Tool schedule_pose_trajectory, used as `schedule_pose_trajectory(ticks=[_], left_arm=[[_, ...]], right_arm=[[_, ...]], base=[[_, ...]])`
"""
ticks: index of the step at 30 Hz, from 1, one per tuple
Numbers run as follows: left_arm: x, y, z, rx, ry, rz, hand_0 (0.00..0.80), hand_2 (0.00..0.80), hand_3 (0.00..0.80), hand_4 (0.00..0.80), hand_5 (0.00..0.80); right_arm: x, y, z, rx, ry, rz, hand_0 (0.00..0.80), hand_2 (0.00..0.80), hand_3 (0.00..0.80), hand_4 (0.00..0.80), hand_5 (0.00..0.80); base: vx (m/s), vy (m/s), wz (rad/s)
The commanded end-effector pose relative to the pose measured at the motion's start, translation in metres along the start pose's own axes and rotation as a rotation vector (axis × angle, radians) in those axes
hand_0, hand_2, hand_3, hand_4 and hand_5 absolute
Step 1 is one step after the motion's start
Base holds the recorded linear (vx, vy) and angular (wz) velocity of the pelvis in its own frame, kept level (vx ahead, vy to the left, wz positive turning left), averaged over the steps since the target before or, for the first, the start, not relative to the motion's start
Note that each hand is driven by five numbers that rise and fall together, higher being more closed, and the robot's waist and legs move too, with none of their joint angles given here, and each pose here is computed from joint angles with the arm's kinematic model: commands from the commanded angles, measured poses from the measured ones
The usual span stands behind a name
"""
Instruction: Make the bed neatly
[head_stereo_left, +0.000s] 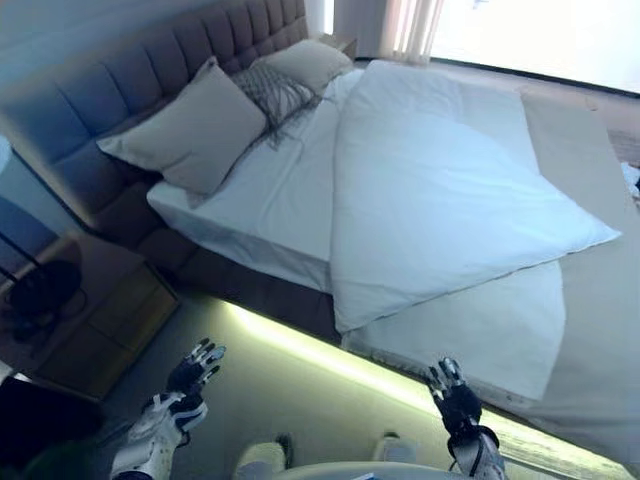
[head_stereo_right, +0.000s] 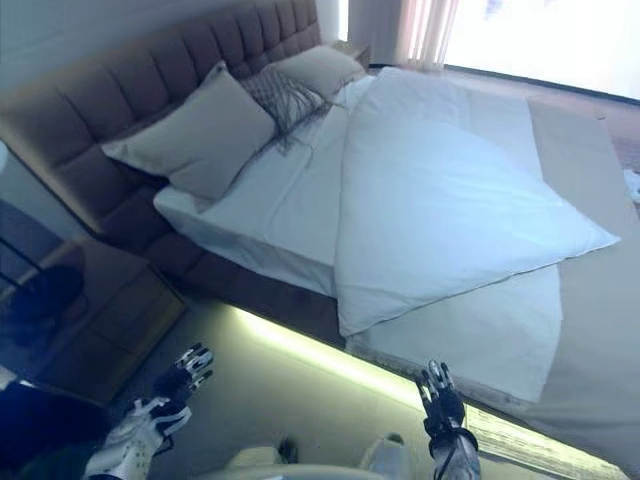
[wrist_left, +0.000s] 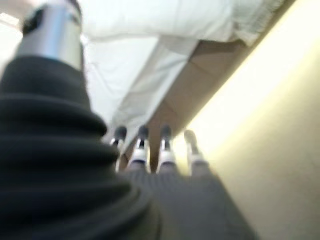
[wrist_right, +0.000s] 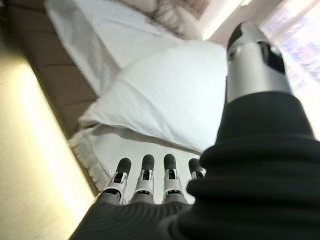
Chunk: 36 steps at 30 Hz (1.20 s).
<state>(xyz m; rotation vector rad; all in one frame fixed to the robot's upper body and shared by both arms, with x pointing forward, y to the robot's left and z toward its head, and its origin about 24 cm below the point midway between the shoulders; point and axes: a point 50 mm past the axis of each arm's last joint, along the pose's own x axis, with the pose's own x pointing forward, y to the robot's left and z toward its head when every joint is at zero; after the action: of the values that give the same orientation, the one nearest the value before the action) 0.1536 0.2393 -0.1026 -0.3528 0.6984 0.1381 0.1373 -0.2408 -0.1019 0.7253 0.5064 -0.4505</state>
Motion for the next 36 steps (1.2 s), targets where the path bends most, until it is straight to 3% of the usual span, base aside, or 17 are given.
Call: schedule_pose_trajectory(ticks=[1,5,10,18,27,36], left_arm=[[-0.008,0.010,0.036,0.035,-0.153,-0.008,0.000,0.000,0.000,0.000,0.000],[-0.014,0.021,0.032,0.021,-0.167,0.037,0.000,0.000,0.000,0.000,0.000],[-0.020,0.029,0.025,-0.030,-0.156,0.038,0.000,0.000,0.000,0.000,0.000],[-0.018,0.011,0.004,-0.075,-0.129,-0.006,0.000,0.000,0.000,0.000,0.000],[-0.001,-0.010,0.019,-0.065,-0.163,-0.048,0.000,0.000,0.000,0.000,0.000],[-0.006,0.004,0.009,-0.094,-0.124,0.006,0.000,0.000,0.000,0.000,0.000]], right_arm=[[0.006,0.030,0.006,0.035,-0.065,0.119,0.000,0.000,0.000,0.000,0.000],[0.001,0.026,-0.004,0.017,-0.023,0.125,0.000,0.000,0.000,0.000,0.000],[-0.003,0.010,-0.007,0.021,0.036,0.069,0.000,0.000,0.000,0.000,0.000],[0.003,0.010,-0.001,-0.058,0.058,0.117,0.000,0.000,0.000,0.000,0.000],[0.000,0.012,0.003,-0.010,0.009,0.098,0.000,0.000,0.000,0.000,0.000],[0.003,0.023,-0.004,0.002,-0.002,0.094,0.000,0.000,0.000,0.000,0.000]], base=[[0.284,-0.295,-0.78],[0.318,-0.303,-0.14],[0.370,-0.366,0.61],[0.209,-0.269,0.02],[0.165,0.030,-0.02],[0.352,0.090,-0.34]])
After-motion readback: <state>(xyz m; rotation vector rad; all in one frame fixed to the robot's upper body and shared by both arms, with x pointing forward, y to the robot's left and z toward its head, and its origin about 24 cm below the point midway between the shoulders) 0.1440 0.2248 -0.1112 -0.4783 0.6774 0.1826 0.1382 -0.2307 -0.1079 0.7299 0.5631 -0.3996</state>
